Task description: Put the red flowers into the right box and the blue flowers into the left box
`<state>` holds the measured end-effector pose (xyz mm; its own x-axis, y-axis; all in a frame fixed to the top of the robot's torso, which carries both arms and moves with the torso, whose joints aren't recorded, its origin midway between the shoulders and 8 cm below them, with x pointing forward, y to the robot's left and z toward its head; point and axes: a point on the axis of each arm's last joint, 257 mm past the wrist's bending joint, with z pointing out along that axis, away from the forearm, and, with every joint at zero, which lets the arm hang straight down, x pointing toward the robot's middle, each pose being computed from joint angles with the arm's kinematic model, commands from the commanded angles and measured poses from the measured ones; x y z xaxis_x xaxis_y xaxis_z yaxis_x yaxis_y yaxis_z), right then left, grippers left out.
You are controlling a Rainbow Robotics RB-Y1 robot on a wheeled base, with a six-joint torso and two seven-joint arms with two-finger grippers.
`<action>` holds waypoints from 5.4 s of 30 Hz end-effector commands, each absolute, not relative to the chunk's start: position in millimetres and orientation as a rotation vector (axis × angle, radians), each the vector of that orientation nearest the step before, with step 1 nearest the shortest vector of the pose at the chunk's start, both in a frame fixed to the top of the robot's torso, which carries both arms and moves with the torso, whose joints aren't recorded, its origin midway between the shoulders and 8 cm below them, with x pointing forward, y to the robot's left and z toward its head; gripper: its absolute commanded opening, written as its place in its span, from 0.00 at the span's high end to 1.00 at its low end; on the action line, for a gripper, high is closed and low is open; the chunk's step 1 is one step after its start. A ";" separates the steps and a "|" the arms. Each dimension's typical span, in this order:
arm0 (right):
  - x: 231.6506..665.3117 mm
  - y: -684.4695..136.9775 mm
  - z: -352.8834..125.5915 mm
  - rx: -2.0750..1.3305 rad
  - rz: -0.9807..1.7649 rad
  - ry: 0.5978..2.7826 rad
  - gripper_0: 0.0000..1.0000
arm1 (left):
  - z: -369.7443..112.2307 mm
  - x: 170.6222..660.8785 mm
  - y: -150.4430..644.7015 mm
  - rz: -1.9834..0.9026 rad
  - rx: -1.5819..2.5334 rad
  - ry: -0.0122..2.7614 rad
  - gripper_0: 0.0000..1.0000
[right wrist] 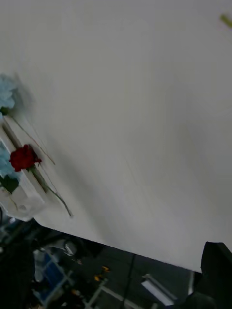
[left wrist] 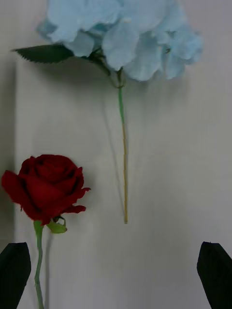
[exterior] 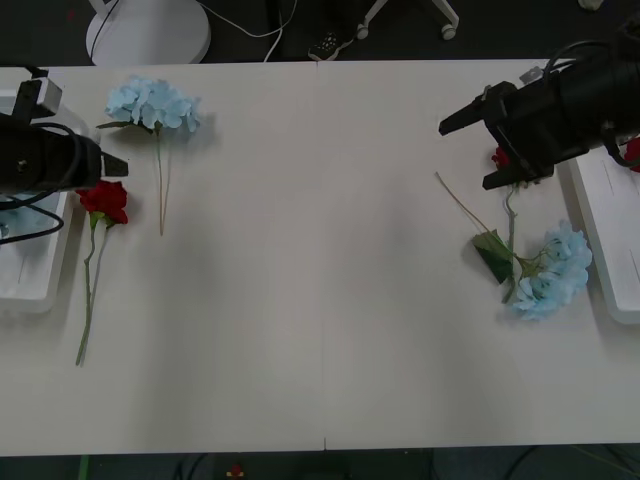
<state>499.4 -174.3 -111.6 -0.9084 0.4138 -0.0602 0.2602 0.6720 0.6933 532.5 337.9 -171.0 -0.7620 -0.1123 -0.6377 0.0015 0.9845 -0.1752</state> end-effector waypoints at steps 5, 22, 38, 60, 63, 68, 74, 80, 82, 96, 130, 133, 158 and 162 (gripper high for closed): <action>532.2 -189.2 -97.6 1.446 1.158 2.443 0.00 | -190.3 521.3 363.4 -0.044 -0.052 2.535 0.00; 552.7 -241.3 -166.7 2.354 0.934 1.923 0.00 | -267.1 531.8 386.8 0.131 0.202 2.557 0.00; 539.1 -270.8 -231.2 2.503 0.882 1.758 0.00 | -302.0 527.0 402.8 0.204 0.177 2.575 0.00; 531.1 -277.7 -295.7 2.519 0.788 1.699 0.00 | -312.2 530.7 393.8 0.175 0.185 2.564 0.00; 530.5 -281.3 -300.5 2.520 0.768 1.695 0.00 | -300.4 530.0 394.1 0.167 0.176 2.563 0.00; 525.6 -289.1 -310.7 2.531 0.714 1.696 0.00 | -285.3 522.0 385.5 0.146 0.186 2.588 0.00; 522.7 -293.2 -321.4 2.534 0.676 1.698 0.00 | -284.3 521.2 377.6 0.127 0.195 2.590 0.00; 519.0 -296.2 -328.6 2.519 0.639 1.715 0.00 | -294.6 521.7 377.8 0.132 0.191 2.596 0.00; 517.7 -295.3 -330.4 2.514 0.632 1.724 0.00 | -300.7 523.3 377.0 0.136 0.190 2.593 0.00; 511.3 -297.9 -341.6 2.507 0.590 1.751 0.29 | -325.9 527.2 386.4 0.170 0.162 2.590 0.00; 506.8 -254.3 -216.5 1.601 0.766 2.441 1.00 | -284.0 525.1 360.6 0.039 0.145 2.561 1.00; 509.6 -245.4 -198.3 1.235 0.756 2.547 1.00 | -261.4 520.5 349.7 0.019 0.175 2.554 1.00; 520.4 -171.6 -110.6 -0.145 0.825 2.498 1.00 | -64.4 509.7 92.8 -1.131 0.327 1.779 1.00; 525.9 -178.4 -148.9 -0.081 0.791 2.547 1.00 | -53.3 501.5 58.2 -1.179 0.388 1.699 1.00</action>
<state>514.4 -168.5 -144.5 -0.9072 0.1293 -0.4005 -0.1465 0.7951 0.5885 518.0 96.7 -68.5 -0.5260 -0.2882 -0.8002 0.6114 0.5259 -0.5913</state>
